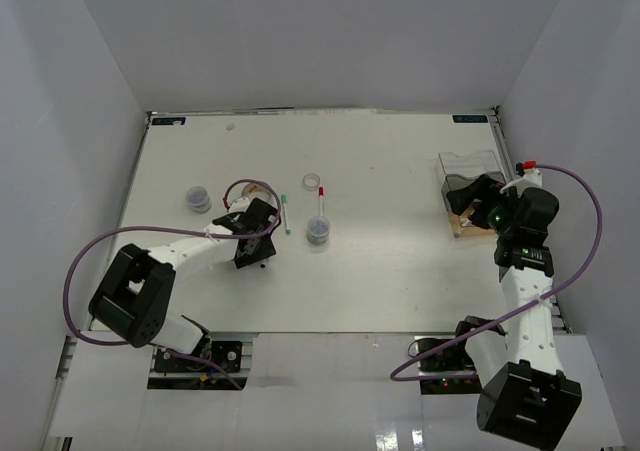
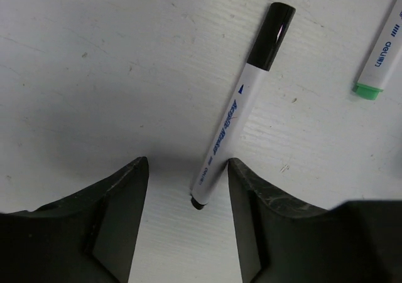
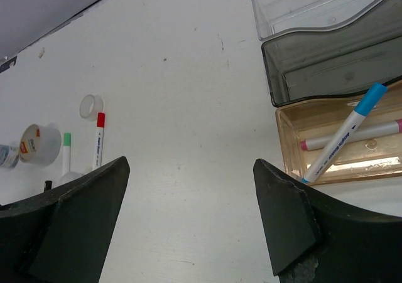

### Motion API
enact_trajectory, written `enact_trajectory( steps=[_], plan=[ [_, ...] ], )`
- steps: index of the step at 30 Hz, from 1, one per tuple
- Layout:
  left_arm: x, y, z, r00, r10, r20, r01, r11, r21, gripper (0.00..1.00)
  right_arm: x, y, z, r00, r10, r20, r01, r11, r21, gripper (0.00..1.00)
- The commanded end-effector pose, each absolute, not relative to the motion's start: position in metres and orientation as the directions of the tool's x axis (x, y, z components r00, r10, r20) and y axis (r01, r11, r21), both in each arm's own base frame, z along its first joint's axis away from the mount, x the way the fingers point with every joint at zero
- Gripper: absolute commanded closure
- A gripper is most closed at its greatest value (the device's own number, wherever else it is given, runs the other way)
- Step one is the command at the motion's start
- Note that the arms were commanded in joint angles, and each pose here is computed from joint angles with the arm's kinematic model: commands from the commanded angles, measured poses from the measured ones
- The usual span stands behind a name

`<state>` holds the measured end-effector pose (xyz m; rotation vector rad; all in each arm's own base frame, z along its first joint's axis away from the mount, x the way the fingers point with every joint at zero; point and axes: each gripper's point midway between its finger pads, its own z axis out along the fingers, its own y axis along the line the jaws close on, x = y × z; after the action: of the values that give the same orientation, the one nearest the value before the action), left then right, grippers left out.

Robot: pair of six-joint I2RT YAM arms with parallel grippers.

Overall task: Sort the stationery into containers
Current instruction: Pick up the pen from the center of the board.

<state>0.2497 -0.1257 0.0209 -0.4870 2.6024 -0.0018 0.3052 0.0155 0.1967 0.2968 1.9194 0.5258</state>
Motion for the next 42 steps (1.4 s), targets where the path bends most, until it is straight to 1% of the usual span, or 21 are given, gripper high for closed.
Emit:
enact_trajectory(
  steps=[1,4,5,7,8,12,13,15,17,19,20,21,22,23,24,26,28,29,33,39,42],
  plan=[
    [0.258,-0.139,0.021,-0.804,-0.358,-0.474,-0.340,0.932,-0.127,0.38,0.307,0.022,0.209,-0.361,0.398,-0.843,-0.102,0.882,0.460,0.14],
    [0.253,-0.139,0.014,-0.813,-0.350,-0.466,-0.339,0.934,-0.109,0.49,0.305,0.026,0.211,-0.360,0.382,-0.851,-0.125,0.884,0.450,0.15],
    [0.252,-0.140,0.012,-0.815,-0.348,-0.464,-0.338,0.935,-0.108,0.58,0.305,0.028,0.212,-0.359,0.376,-0.854,-0.134,0.885,0.446,0.15],
    [0.247,-0.143,0.008,-0.822,-0.337,-0.458,-0.325,0.940,-0.107,0.67,0.304,0.033,0.216,-0.358,0.365,-0.859,-0.159,0.883,0.441,0.15],
    [0.246,-0.145,0.007,-0.825,-0.332,-0.457,-0.319,0.942,-0.108,0.76,0.303,0.037,0.217,-0.362,0.361,-0.860,-0.177,0.879,0.443,0.14],
    [0.244,-0.157,0.012,-0.833,-0.274,-0.481,-0.249,0.962,-0.117,0.89,0.299,0.060,0.228,-0.377,0.335,-0.864,-0.264,0.855,0.447,0.14],
    [0.246,-0.159,0.018,-0.830,-0.255,-0.496,-0.223,0.967,-0.124,0.91,0.298,0.065,0.231,-0.381,0.335,-0.862,-0.277,0.848,0.452,0.14],
    [0.248,-0.165,0.028,-0.822,-0.231,-0.520,-0.181,0.973,-0.146,0.93,0.294,0.083,0.238,-0.394,0.323,-0.861,-0.332,0.823,0.461,0.14],
    [0.252,-0.171,0.048,-0.801,-0.198,-0.565,-0.116,0.977,-0.178,0.93,0.290,0.100,0.245,-0.405,0.328,-0.854,-0.375,0.792,0.482,0.14],
    [0.255,-0.183,0.066,-0.782,-0.178,-0.598,-0.046,0.972,-0.229,0.93,0.279,0.132,0.251,-0.435,0.306,-0.847,-0.455,0.737,0.500,0.14],
    [0.259,-0.190,0.087,-0.746,-0.155,-0.647,0.028,0.964,-0.264,0.93,0.277,0.143,0.254,-0.446,0.316,-0.838,-0.470,0.714,0.519,0.15],
    [0.259,-0.197,0.098,-0.730,-0.136,-0.669,0.082,0.955,-0.284,0.93,0.269,0.166,0.258,-0.455,0.294,-0.840,-0.527,0.672,0.521,0.15],
    [0.256,-0.207,0.108,-0.725,-0.112,-0.679,0.150,0.937,-0.315,0.93,0.269,0.175,0.260,-0.456,0.295,-0.839,-0.531,0.666,0.523,0.15],
    [0.257,-0.214,0.129,-0.686,-0.113,-0.718,0.209,0.915,-0.344,0.93,0.265,0.186,0.262,-0.465,0.293,-0.835,-0.547,0.647,0.532,0.15],
    [0.254,-0.220,0.139,-0.663,-0.068,-0.746,0.281,0.900,-0.332,0.93,0.255,0.210,0.261,-0.490,0.259,-0.832,-0.585,0.609,0.535,0.15],
    [0.247,-0.233,0.162,-0.629,-0.045,-0.776,0.386,0.848,-0.362,0.93,0.243,0.239,0.265,-0.513,0.234,-0.826,-0.618,0.567,0.545,0.16],
    [0.242,-0.240,0.177,-0.589,0.002,-0.808,0.476,0.809,-0.345,0.93,0.242,0.260,0.262,-0.537,0.214,-0.816,-0.632,0.539,0.557,0.17],
    [0.233,-0.249,0.183,-0.586,0.026,-0.810,0.534,0.764,-0.362,0.93,0.241,0.269,0.267,-0.535,0.215,-0.817,-0.641,0.526,0.559,0.17],
    [0.224,-0.256,0.198,-0.536,0.068,-0.841,0.625,0.702,-0.341,0.92,0.234,0.307,0.269,-0.563,0.177,-0.807,-0.664,0.483,0.570,0.19],
    [0.215,-0.264,0.214,-0.477,0.083,-0.875,0.703,0.633,-0.324,0.91,0.248,0.327,0.275,-0.586,0.206,-0.784,-0.623,0.504,0.598,0.22],
    [0.215,-0.266,0.219,-0.456,0.080,-0.887,0.719,0.620,-0.314,0.91,0.253,0.335,0.269,-0.608,0.209,-0.766,-0.601,0.510,0.616,0.23]
  ],
)
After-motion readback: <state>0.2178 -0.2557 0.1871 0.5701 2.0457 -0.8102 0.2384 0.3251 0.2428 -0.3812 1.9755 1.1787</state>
